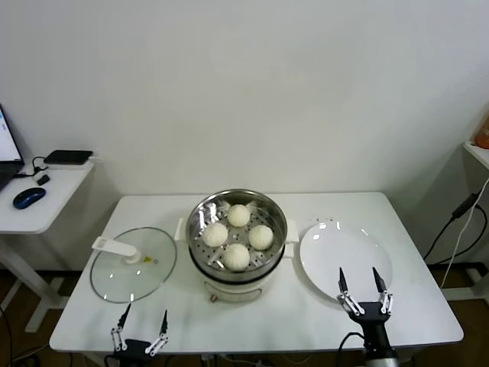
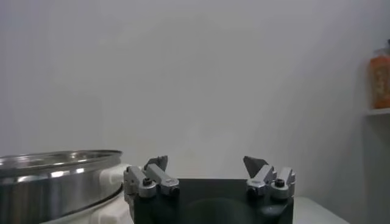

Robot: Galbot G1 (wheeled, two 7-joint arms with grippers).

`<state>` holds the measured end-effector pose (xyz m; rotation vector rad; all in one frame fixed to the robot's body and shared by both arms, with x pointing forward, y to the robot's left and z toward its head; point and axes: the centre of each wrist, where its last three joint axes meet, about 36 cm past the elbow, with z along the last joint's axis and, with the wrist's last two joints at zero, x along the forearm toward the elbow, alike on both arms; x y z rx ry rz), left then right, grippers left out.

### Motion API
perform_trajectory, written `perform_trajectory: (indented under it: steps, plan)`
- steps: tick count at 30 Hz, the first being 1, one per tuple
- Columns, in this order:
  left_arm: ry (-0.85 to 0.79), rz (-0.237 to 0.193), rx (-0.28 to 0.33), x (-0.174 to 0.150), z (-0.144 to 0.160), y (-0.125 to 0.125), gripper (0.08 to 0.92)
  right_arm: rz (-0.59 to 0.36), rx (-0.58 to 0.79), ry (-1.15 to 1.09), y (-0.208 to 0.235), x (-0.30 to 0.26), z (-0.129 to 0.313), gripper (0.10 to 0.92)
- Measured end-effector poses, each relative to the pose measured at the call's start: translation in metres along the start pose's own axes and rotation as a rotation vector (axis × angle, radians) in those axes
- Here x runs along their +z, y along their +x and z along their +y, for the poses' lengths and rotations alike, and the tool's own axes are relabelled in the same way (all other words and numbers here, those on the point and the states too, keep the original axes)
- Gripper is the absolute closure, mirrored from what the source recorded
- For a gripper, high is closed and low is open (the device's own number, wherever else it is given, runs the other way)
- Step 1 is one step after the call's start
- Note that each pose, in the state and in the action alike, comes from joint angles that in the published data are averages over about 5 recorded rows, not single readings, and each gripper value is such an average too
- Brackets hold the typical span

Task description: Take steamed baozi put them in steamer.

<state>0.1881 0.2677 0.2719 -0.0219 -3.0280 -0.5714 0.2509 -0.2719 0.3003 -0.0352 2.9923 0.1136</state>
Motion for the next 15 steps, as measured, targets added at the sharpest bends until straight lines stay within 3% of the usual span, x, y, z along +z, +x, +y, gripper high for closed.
perform_trajectory:
  steps: [15]
  plan:
    - [0.001,-0.003,-0.008,-0.0018,0.0014,0.0012,0.177,0.011,0.016,-0.009,0.0097,0.0053,0.0084,0.2]
